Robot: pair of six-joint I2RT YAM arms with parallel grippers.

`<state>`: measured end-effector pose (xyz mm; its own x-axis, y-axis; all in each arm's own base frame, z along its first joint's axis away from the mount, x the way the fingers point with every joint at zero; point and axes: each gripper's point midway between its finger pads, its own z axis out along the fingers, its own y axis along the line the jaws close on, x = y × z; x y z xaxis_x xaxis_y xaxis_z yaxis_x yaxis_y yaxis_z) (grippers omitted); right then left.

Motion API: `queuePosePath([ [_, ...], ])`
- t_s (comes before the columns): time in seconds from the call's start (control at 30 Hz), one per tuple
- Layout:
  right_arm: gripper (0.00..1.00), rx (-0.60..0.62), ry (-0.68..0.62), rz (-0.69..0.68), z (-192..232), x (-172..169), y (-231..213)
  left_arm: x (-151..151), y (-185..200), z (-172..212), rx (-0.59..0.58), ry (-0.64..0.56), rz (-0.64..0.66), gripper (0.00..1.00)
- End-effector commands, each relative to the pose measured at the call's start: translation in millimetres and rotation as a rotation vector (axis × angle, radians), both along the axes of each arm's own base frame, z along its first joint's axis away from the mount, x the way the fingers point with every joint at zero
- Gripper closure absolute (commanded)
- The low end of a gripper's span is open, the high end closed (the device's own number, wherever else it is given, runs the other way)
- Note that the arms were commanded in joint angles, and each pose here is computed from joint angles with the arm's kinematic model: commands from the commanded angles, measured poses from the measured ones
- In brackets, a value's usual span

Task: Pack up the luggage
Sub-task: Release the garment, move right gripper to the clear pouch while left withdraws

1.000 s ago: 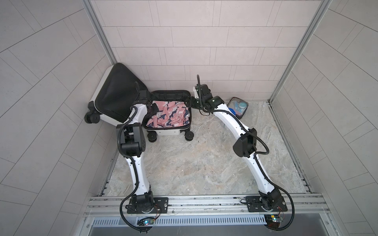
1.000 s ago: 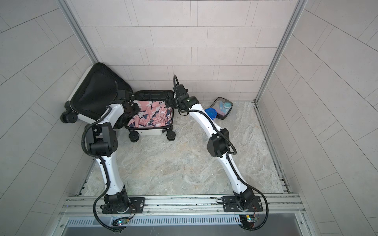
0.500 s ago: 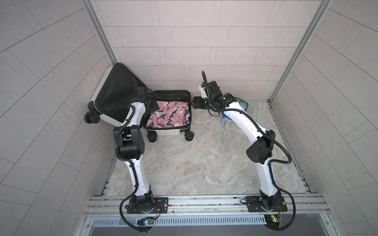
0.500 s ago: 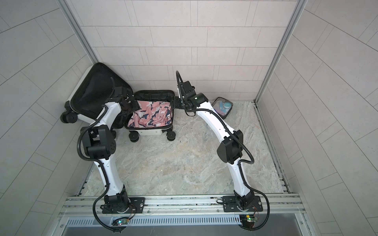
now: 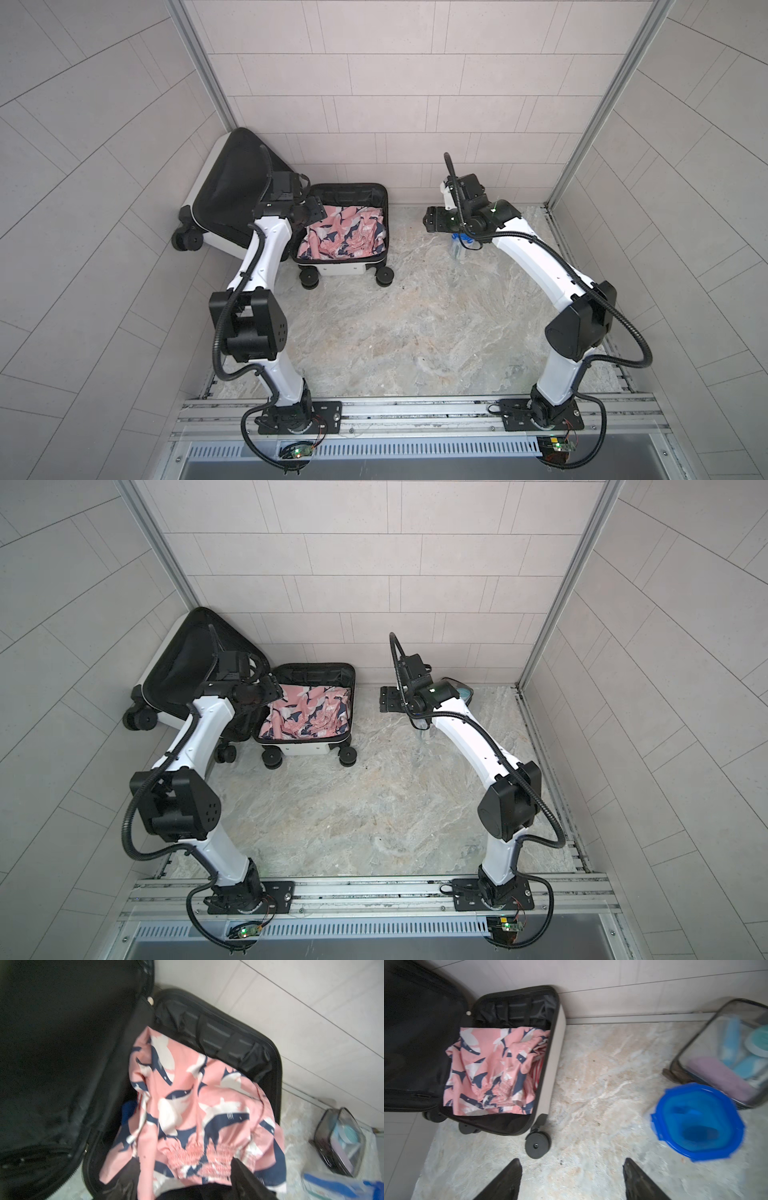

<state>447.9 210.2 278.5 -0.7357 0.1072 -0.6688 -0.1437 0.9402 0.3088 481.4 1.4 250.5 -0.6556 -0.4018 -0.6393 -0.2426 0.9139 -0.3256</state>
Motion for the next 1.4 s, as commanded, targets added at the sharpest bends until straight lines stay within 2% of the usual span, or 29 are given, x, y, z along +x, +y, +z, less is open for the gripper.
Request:
queuePosePath([
  [0.0,0.21,-0.031,-0.047,-0.088,17,-10,-41,-28,-31,29,-0.013,-0.074,-0.067,0.25],
  [0.17,0.21,-0.014,-0.009,-0.244,1,-28,-109,-90,-78,35,-0.078,-0.130,-0.136,0.24],
  [0.4,0.22,0.085,0.018,-0.450,-26,-40,-189,-172,-153,-22,-0.191,-0.083,-0.269,0.23],
  [0.57,0.22,0.210,0.075,-0.547,-53,-25,-221,-212,-178,-59,-0.247,-0.050,-0.297,0.21],
  [0.83,0.25,0.334,0.148,-0.589,-104,27,-230,-235,-188,-83,-0.235,0.002,-0.318,0.24],
  [1.1,0.28,0.373,0.184,-0.603,-144,77,-233,-239,-202,-109,-0.246,0.076,-0.360,0.25],
  [1.3,0.29,0.396,0.197,-0.606,-168,105,-234,-234,-210,-110,-0.261,0.062,-0.383,0.16],
  [1.33,0.29,0.402,0.198,-0.609,-172,109,-234,-233,-211,-108,-0.257,0.058,-0.385,0.01],
  [1.37,0.29,0.407,0.196,-0.609,-175,113,-234,-231,-211,-107,-0.252,0.054,-0.386,0.00],
])
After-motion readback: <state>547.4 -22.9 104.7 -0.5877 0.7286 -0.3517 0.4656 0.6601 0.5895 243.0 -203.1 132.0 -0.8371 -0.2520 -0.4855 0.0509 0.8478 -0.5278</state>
